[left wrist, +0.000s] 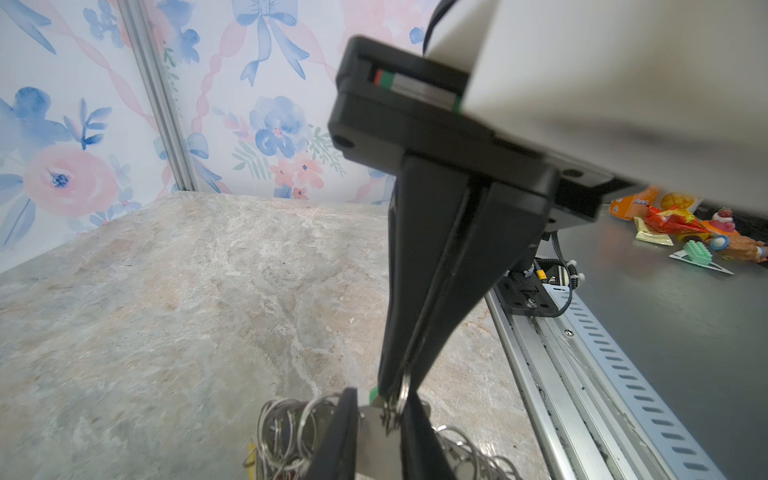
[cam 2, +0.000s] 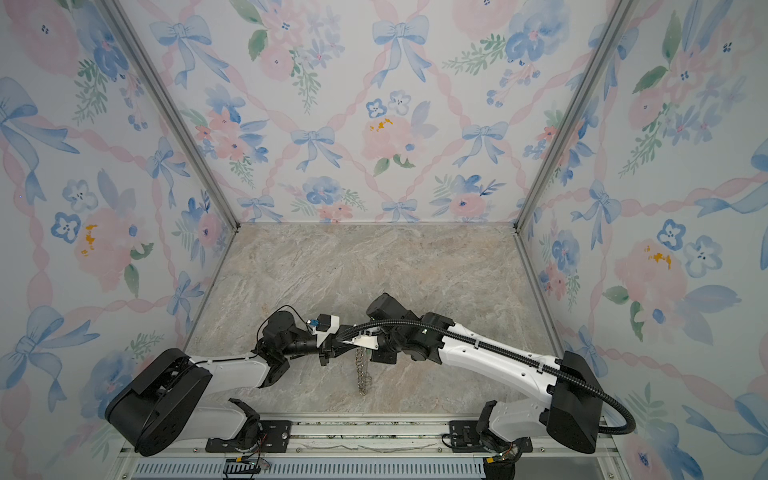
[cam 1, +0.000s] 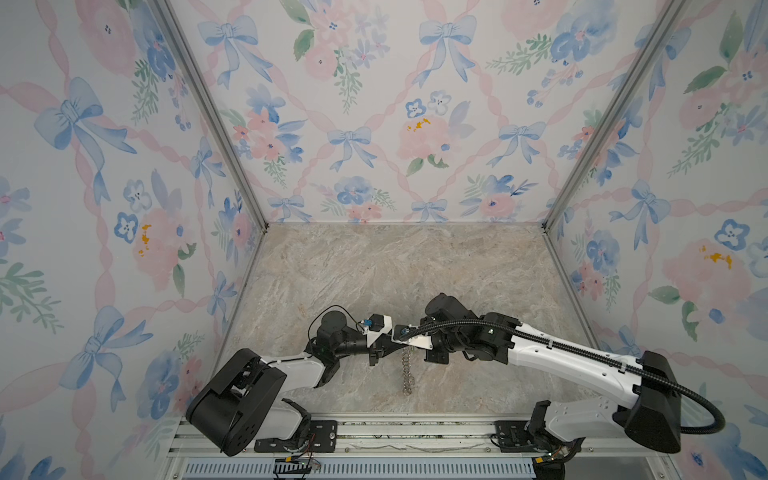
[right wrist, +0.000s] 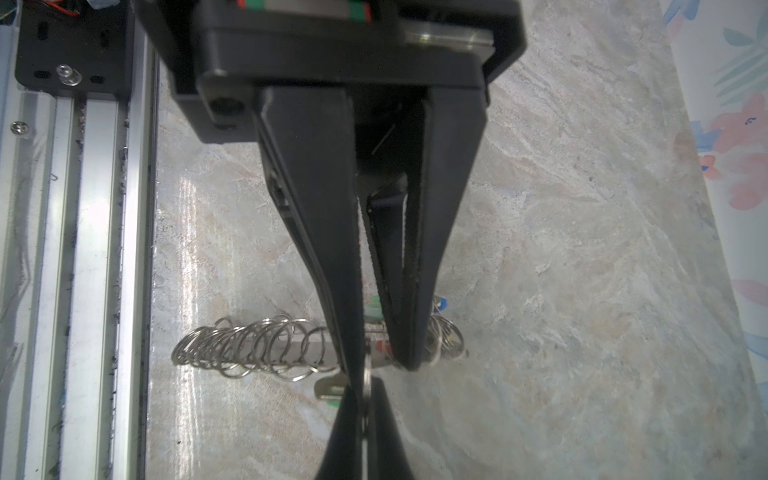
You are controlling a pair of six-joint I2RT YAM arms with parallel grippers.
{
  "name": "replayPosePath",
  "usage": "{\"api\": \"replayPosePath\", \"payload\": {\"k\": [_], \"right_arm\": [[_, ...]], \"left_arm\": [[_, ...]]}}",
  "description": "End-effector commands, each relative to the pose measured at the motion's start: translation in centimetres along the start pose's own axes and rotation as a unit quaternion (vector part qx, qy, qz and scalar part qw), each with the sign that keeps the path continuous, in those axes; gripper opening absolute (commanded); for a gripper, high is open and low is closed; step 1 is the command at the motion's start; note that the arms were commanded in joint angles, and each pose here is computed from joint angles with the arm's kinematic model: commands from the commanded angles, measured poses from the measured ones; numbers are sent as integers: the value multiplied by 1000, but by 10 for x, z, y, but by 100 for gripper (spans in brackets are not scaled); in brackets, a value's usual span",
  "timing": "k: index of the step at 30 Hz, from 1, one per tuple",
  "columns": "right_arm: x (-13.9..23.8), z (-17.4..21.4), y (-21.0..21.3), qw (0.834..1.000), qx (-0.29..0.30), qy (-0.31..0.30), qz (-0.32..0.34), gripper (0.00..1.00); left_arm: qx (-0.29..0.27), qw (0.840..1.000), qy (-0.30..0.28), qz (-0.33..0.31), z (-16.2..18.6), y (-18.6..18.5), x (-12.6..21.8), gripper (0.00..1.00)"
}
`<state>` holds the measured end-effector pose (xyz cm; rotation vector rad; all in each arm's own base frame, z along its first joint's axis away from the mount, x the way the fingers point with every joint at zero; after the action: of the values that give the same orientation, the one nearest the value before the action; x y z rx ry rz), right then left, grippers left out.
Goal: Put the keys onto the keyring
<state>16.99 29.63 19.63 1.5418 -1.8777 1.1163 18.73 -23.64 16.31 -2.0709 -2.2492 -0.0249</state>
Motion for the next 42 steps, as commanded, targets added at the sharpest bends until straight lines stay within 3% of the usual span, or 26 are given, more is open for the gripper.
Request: {"api": "replayPosePath", "payload": {"k": [1, 6, 11, 17, 36, 42], "right_arm": [[1, -13, 0, 999, 6, -30, -11, 1], [-3, -15, -1, 1000, -1, -27, -14, 4], [-5, -9, -10, 999, -27, -23, 7, 13], [8, 4, -17, 995, -77, -54, 21, 16], [-12, 21, -13, 995, -98, -30, 3, 0], [-15, 20, -14, 992, -110, -67, -3, 1]], "left_arm": [[9, 1000, 9, 0, 4, 3, -4, 13], [3, 1000, 7, -3, 1, 3, -5, 0], [2, 1000, 3, -19, -2, 4, -3, 0], [-11, 999, -3, -39, -7, 5, 1, 0], [-24, 998, -27, -54, -12, 4, 3, 0], [-20, 997, -53, -54, -14, 3, 3, 0]]}}
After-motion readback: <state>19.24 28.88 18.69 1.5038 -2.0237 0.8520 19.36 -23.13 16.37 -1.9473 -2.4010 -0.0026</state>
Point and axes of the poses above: each gripper's point midway between its finger pads, its own x axis back along the fingers, its own y axis along the line the jaws close on, z = x × y, the point moved 4 cm from there along x, back along the fingers, and after that the axes turned 2 degrees about x, right-handed, at the moved point
